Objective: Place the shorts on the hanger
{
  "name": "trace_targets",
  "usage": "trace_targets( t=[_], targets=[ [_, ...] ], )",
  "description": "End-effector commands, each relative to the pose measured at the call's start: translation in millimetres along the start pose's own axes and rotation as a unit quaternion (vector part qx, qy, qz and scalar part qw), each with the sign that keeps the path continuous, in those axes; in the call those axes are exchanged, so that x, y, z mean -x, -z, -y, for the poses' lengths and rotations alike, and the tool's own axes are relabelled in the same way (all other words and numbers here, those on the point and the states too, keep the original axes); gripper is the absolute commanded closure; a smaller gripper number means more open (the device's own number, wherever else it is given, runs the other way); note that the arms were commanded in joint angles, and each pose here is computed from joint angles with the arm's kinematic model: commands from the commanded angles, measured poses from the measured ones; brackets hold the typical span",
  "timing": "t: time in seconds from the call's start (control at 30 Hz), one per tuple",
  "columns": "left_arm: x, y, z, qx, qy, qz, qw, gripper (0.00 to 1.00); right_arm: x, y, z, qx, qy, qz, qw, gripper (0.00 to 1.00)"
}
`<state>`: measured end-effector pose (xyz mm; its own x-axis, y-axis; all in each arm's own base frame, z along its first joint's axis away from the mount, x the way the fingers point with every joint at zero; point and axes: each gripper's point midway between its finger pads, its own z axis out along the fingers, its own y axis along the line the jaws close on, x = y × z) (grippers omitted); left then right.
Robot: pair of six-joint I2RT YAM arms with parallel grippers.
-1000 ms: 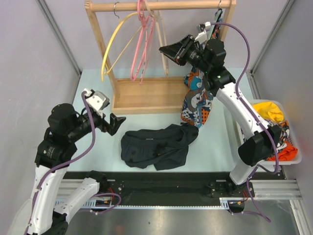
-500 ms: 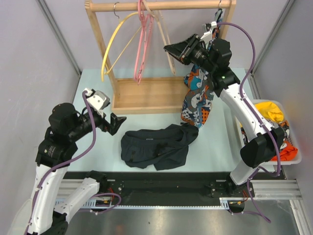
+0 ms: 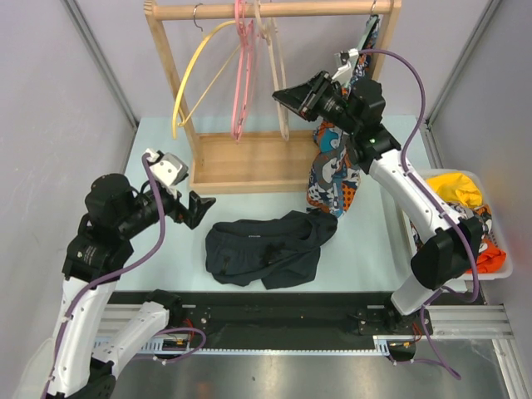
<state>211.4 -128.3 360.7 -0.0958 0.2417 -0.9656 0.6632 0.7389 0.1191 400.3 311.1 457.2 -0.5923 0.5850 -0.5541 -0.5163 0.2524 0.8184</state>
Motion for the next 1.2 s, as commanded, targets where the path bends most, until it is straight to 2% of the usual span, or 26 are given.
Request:
trace_targets(
  t=[0.0,0.23,0.27,0.53,0.63,0.73,0.8,0.83,0.93,1.17],
  targets=[
    [2.8,-2.3,0.3,-0.005,-0.001,0.009,1.0,0.07,-13.1,-2.6,-8.3,0.011,0.029,-0.018,0.999,0.9],
    [0.6,-0.3,1.1,-0.004,-0.005,0.009,1.0,0.07,-18.1,-11.0,2.1,-0.033,0.07,-0.019,0.997,0.8],
    [-0.1,0.0,1.2,-0.004,-0.006,0.008,1.0,0.07,-16.9,-12.7,-4.3,-0.027,0.087,-0.016,0.996,0.76],
    [-2.8,2.4,1.3,-0.001,-0.011,0.009,1.0,0.06,-39.1,-19.0,2.1,-0.042,0.12,-0.05,0.991,0.72],
    [-4.3,2.0,1.8,-0.002,-0.01,0.007,1.0,0.07,-44.4,-22.2,2.1,-0.048,0.133,-0.054,0.989,0.64],
    [-4.7,2.3,1.7,-0.001,-0.01,0.008,1.0,0.07,-49.8,-26.1,2.1,-0.05,0.135,-0.057,0.988,0.63],
    [-5.9,1.8,1.4,-0.001,-0.011,0.006,1.0,0.06,-50.9,-27.7,3.8,-0.057,0.139,-0.055,0.987,0.69],
    [-5.9,1.8,1.4,-0.001,-0.011,0.006,1.0,0.06,-50.0,-28.4,4.8,-0.059,0.14,-0.054,0.987,0.81],
    [-6.1,3.6,1.3,0.001,-0.012,0.006,1.0,0.06,-49.5,-26.3,6.4,-0.064,0.135,-0.054,0.987,1.0],
    [-11.1,7.1,2.9,0.003,-0.007,0.0,1.0,0.06,-49.1,6.4,6.9,-0.053,0.081,-0.068,0.993,1.0]
  ],
)
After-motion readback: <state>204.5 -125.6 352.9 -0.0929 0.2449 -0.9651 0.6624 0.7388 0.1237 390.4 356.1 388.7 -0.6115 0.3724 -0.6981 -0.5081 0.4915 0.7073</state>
